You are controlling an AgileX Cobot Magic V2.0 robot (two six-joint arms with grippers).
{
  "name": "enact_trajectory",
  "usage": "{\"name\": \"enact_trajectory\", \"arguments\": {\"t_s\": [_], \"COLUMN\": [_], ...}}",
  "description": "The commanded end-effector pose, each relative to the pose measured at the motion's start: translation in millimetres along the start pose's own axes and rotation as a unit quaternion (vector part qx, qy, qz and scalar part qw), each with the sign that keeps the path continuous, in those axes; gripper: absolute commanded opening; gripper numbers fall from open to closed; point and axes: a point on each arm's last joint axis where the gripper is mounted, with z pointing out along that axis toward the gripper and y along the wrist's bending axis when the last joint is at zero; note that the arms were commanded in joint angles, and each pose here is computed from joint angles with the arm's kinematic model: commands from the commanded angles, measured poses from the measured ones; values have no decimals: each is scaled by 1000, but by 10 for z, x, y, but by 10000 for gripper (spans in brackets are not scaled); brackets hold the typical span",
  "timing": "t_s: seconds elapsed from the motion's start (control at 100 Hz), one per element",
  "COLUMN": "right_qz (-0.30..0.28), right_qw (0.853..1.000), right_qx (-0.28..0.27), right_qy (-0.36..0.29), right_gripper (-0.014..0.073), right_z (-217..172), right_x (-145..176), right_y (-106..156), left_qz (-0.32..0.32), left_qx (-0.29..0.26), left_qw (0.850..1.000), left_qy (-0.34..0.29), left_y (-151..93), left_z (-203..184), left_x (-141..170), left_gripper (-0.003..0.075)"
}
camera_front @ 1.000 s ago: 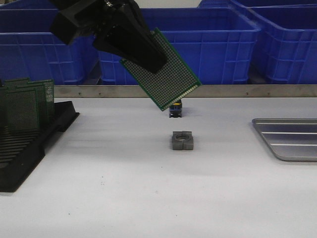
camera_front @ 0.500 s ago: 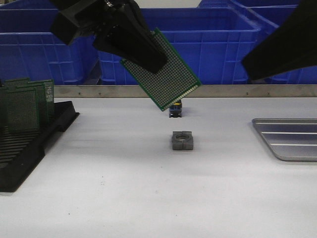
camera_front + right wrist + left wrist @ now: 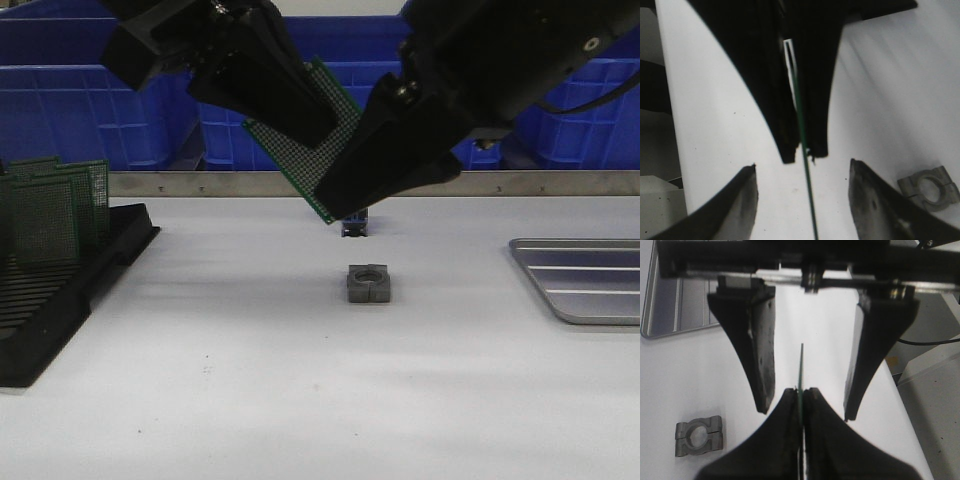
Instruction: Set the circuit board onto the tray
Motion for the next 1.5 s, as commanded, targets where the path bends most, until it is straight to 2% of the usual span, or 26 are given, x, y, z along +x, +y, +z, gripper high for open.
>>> {"name": "enact_trajectory", "arguments": {"t_s": [0.0, 0.04, 0.2, 0.31, 0.48, 0.55, 0.65, 0.77, 0.9, 0.99, 1.13, 1.32, 1.41, 1.49], "right_qz": [1, 4, 4, 5, 6, 22, 78, 164, 270, 322, 392, 450, 459, 452], "right_qw": [1000, 999, 999, 999, 999, 999, 997, 986, 960, 941, 912, 882, 877, 879], "right_qx": [1, 2, 3, 0, -15, -20, -16, 9, 67, 100, 120, 132, 134, 143], "right_qy": [-31, -32, -32, -32, -30, -28, -25, -21, -22, -14, 12, 36, 42, 50], "right_gripper": [303, 193, -130, -114, -114, -114, -114, -114, -114, -114, -114, -113, -113, -92], "right_z": [-58, -52, -47, -47, -49, -56, -94, -210, -403, -484, -483, -457, -450, -447], "right_x": [-163, -165, -164, -163, -158, -145, -96, 46, 323, 583, 1045, 1487, 1573, 1599], "right_y": [-31, -37, -40, -36, -11, -14, -93, -320, -691, -937, -1226, -1422, -1451, -1465], "left_qz": [16, 16, 16, 16, 16, 14, 8, -3, -18, -20, -20, -20, -20, -20], "left_qx": [-18, -18, -18, -18, -22, -26, -39, -64, -81, -84, -84, -84, -83, -82], "left_qw": [999, 999, 999, 999, 999, 999, 998, 997, 996, 995, 995, 995, 995, 995], "left_qy": [-43, -43, -43, -43, -42, -42, -41, -41, -43, -43, -43, -43, -43, -43], "left_y": [-41, -41, -41, -41, -32, -23, 19, 99, 145, 153, 153, 153, 151, 149], "left_z": [-150, -150, -150, -150, -154, -164, -247, -402, -507, -528, -528, -528, -528, -528], "left_x": [-260, -260, -260, -260, -255, -245, -200, -117, -29, -10, -10, -10, -10, -11], "left_gripper": [-20, -20, 4, 114, 396, 452, 461, 461, 461, 460, 460, 460, 460, 460]}}
